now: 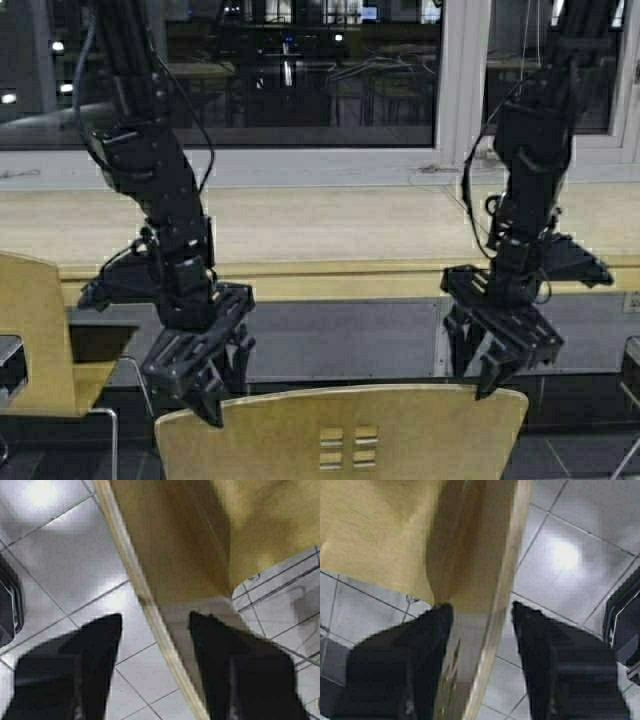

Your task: Push the chairs under the table

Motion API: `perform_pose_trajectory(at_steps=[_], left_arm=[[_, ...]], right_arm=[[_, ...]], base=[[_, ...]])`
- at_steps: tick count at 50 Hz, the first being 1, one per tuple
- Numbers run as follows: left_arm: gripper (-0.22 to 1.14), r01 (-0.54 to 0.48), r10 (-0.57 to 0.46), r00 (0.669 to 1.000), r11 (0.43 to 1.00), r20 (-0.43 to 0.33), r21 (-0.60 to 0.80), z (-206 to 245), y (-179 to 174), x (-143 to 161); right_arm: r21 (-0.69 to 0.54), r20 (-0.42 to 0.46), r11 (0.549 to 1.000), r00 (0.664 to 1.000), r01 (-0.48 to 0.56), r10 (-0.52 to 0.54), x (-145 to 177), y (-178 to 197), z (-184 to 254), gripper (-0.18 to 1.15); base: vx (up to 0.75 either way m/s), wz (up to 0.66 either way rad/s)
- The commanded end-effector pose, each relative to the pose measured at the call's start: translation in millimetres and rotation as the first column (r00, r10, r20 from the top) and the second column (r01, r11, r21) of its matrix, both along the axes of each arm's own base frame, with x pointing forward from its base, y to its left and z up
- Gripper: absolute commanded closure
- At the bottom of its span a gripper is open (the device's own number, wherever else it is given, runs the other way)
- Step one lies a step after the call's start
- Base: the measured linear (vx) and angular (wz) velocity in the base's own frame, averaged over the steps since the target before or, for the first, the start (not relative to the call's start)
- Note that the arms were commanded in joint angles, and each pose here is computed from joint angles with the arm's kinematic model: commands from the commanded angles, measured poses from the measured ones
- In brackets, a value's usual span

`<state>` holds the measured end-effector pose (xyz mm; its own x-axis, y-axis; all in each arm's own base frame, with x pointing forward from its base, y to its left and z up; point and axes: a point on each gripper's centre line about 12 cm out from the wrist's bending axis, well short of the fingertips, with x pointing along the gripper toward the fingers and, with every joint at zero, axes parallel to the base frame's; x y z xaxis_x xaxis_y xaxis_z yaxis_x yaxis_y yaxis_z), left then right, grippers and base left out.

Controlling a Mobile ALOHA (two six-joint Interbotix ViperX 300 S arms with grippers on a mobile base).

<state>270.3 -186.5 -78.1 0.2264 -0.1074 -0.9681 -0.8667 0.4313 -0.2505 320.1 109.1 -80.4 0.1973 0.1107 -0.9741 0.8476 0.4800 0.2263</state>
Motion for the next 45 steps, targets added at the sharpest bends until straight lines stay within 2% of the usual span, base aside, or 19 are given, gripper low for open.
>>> perform_pose_trajectory(at_steps=[1, 25, 31, 35, 42, 45], left_arm=[[0.09, -0.010, 0.010, 1.000, 1.000, 0.018, -0.007, -1.1, -2.5, 9.8], [0.10, -0.013, 0.013, 1.000, 1.000, 0.009, 0.004, -49.7, -16.7, 32.8], [0.17, -0.020, 0.020, 1.000, 1.000, 0.015, 0.005, -52.6, -16.3, 37.1], [0.32, -0.029, 0.029, 1.000, 1.000, 0.011, 0.009, -54.9, -11.6, 38.2], [0.68, -0.040, 0.040, 0.999, 0.999, 0.012, 0.012, -56.1, -4.8, 43.3], [0.81, -0.042, 0.042, 0.999, 0.999, 0.012, 0.013, -56.1, -3.4, 44.2]], right_arm=[[0.004, 0.018, 1.000, 1.000, -0.008, 0.008, 11.1, 3.1, -2.2, 0.18], [0.007, -0.067, 0.999, 0.997, -0.035, 0.035, 17.0, 10.0, -56.7, 0.18], [0.004, -0.055, 0.998, 0.996, -0.063, 0.063, 20.6, 12.7, -58.1, 0.23], [0.001, -0.050, 0.997, 0.996, -0.076, 0.076, 20.9, 14.3, -57.9, 0.37], [-0.002, -0.048, 0.997, 0.995, -0.083, 0.083, 20.5, 15.5, -58.4, 0.79], [-0.006, -0.047, 0.996, 0.995, -0.084, 0.083, 19.3, 14.6, -58.8, 0.93]], base=[[0.00, 0.00], [0.01, 0.00], [0.02, 0.01], [0.03, 0.02], [0.06, 0.01], [0.08, -0.01]])
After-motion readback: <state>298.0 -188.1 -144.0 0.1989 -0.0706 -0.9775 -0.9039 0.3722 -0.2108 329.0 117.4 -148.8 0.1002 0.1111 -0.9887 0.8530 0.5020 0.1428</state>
